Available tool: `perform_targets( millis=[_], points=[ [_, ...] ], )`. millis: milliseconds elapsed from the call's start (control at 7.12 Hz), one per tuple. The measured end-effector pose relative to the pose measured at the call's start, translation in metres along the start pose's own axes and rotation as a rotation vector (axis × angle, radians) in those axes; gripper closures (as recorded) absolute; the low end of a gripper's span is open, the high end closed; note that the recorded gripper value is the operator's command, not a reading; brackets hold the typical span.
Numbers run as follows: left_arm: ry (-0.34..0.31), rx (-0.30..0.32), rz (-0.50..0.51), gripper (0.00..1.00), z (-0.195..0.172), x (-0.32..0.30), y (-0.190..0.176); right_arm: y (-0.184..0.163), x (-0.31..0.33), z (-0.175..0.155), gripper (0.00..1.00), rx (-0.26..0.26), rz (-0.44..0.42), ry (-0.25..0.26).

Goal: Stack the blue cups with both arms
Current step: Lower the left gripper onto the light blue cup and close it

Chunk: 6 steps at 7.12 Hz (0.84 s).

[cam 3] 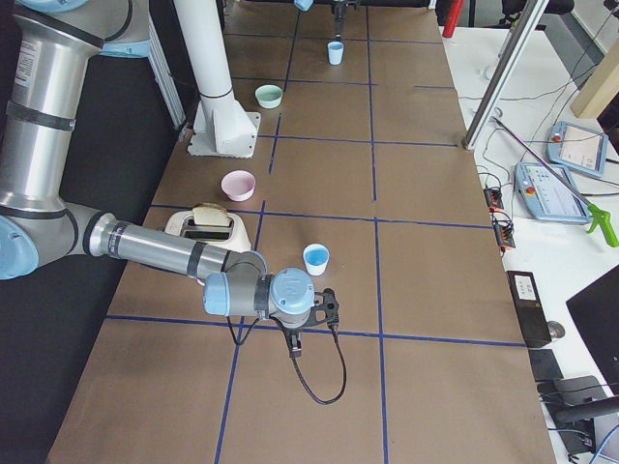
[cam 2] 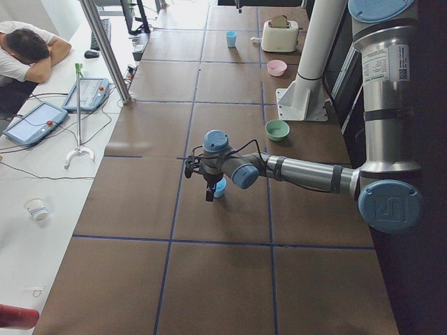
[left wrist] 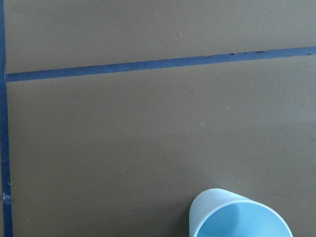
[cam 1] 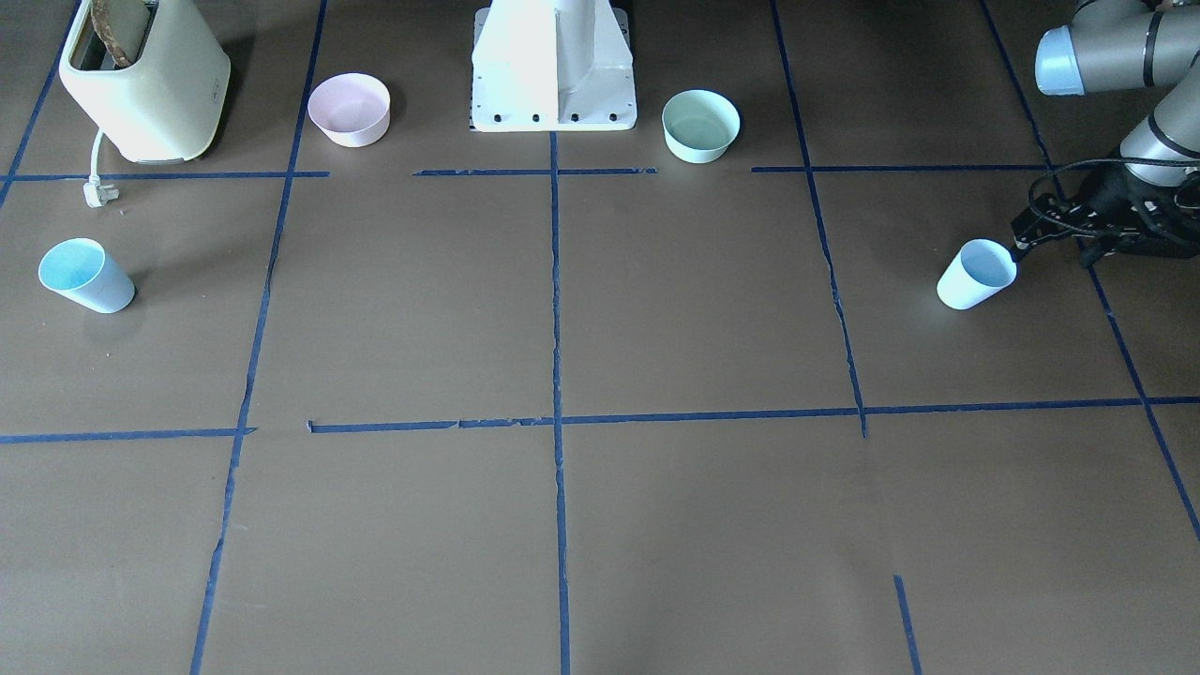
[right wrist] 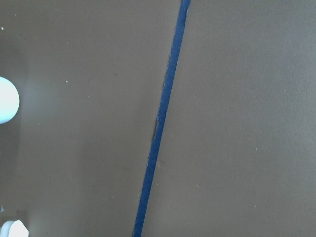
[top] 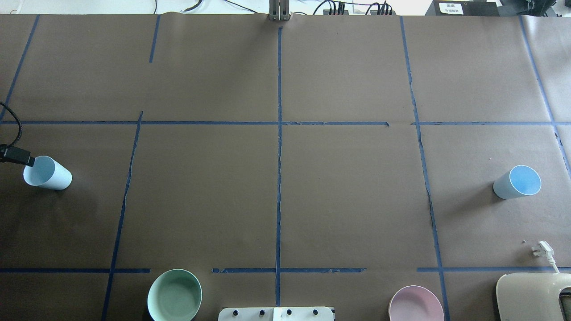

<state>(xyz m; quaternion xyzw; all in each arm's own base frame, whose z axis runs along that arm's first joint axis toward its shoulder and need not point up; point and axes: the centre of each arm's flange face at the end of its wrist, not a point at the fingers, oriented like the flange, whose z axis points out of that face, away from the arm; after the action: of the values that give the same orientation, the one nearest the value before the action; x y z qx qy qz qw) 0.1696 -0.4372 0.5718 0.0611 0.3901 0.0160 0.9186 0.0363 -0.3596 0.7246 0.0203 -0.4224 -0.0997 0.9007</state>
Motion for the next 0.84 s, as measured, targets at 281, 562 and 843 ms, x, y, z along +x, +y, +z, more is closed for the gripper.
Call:
perform_targets(
  millis=[281,562,843],
  points=[
    [0.002,-0.034,0.003,0.2,0.017,0.015,0.01,0.0,0.0,0.0,0.0,0.0,0.0,0.001],
    [-0.003,-0.057,-0.018,0.58,0.028,0.017,0.015,0.0,0.0,0.0,0.0,0.0,-0.001,0.001],
    [-0.012,-0.069,-0.054,0.78,0.035,0.014,0.017,0.0,0.0,0.0,0.0,0.0,0.0,0.001]
  ],
)
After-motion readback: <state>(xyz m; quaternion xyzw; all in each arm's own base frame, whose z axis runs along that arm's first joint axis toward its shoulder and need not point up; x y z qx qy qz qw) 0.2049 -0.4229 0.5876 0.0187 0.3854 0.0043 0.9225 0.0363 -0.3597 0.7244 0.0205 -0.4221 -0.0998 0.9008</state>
